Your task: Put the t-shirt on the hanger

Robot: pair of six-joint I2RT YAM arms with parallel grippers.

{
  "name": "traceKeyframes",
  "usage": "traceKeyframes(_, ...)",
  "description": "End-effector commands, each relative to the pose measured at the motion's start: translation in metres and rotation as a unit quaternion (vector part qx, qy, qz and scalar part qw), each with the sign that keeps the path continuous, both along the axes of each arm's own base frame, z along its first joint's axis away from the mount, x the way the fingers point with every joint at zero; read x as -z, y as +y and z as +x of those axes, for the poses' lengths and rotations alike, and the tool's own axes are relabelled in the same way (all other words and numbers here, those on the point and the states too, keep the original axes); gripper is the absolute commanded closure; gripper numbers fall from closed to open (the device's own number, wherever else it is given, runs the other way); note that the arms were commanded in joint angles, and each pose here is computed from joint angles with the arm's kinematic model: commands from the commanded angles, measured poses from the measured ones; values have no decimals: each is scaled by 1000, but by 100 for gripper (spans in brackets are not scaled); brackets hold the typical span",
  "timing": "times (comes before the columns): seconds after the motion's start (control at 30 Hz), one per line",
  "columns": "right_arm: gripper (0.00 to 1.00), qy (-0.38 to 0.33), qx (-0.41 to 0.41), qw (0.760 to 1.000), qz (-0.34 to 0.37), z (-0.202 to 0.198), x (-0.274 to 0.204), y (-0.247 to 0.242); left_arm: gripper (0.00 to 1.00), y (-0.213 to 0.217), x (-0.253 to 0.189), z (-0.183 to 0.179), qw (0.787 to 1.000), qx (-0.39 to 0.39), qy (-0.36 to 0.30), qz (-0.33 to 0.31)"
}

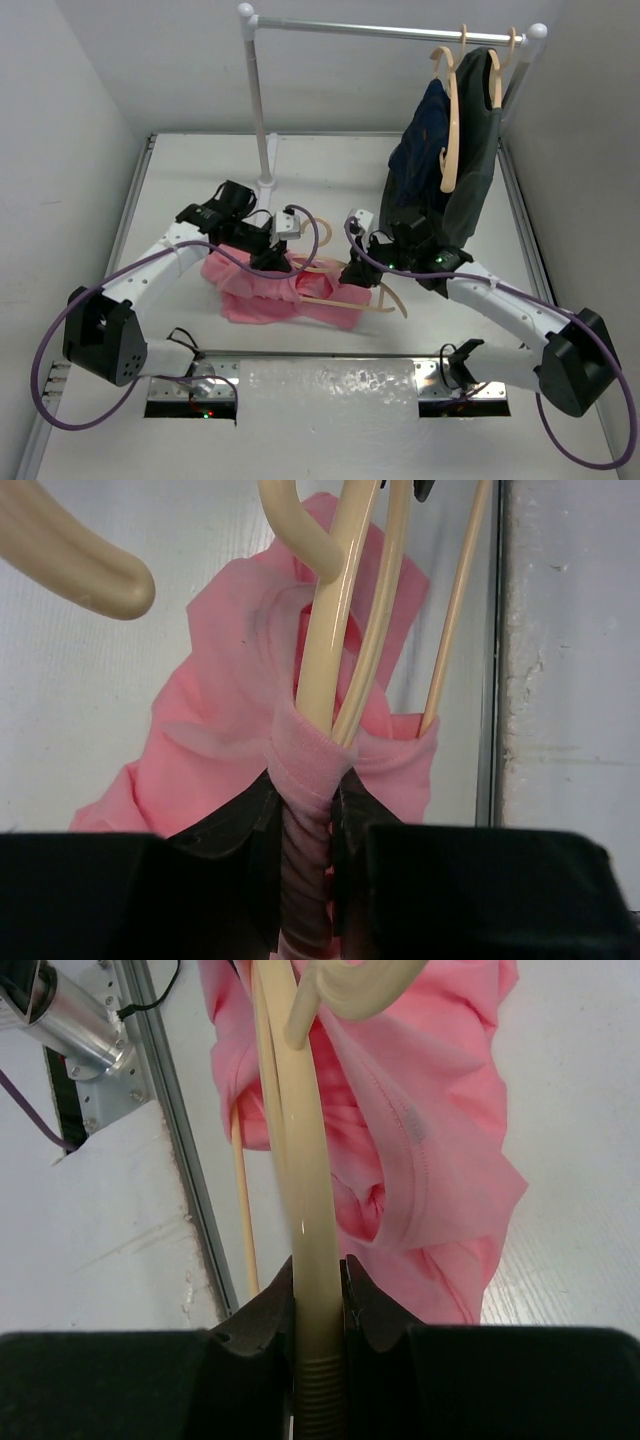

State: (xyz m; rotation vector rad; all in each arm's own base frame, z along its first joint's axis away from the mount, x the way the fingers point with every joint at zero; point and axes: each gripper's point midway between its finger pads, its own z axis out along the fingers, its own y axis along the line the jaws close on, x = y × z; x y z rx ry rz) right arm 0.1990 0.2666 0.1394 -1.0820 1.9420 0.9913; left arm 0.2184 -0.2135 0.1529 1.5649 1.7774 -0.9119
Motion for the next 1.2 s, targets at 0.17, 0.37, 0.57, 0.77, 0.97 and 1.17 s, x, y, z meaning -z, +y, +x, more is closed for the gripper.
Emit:
traceKeyframes(0.17,100,-78,-10,996,48,35,-51,31,85,-17,-44,-2,998,-11,-6,-63)
traceKeyframes(0.37,100,-101,-8,994,48,44,-64,34,85,-16,-45,-1,998,-16,-6,-59)
traceKeyframes(0.57,100,-110,-9,993,49,45,-67,41,81,-23,-58,7,997,-18,-12,-80)
traceKeyframes(0.77,100,-125,0,992,35,54,-64,42,100,-24,-61,11,997,-24,-12,-78)
traceKeyframes(0.97,38,-108,134,984,-32,87,-44,13,100,21,-45,77,969,-214,-118,26)
traceKeyframes(1.17,1,-72,291,954,-19,125,-61,-1,100,54,-66,110,920,-338,-194,30)
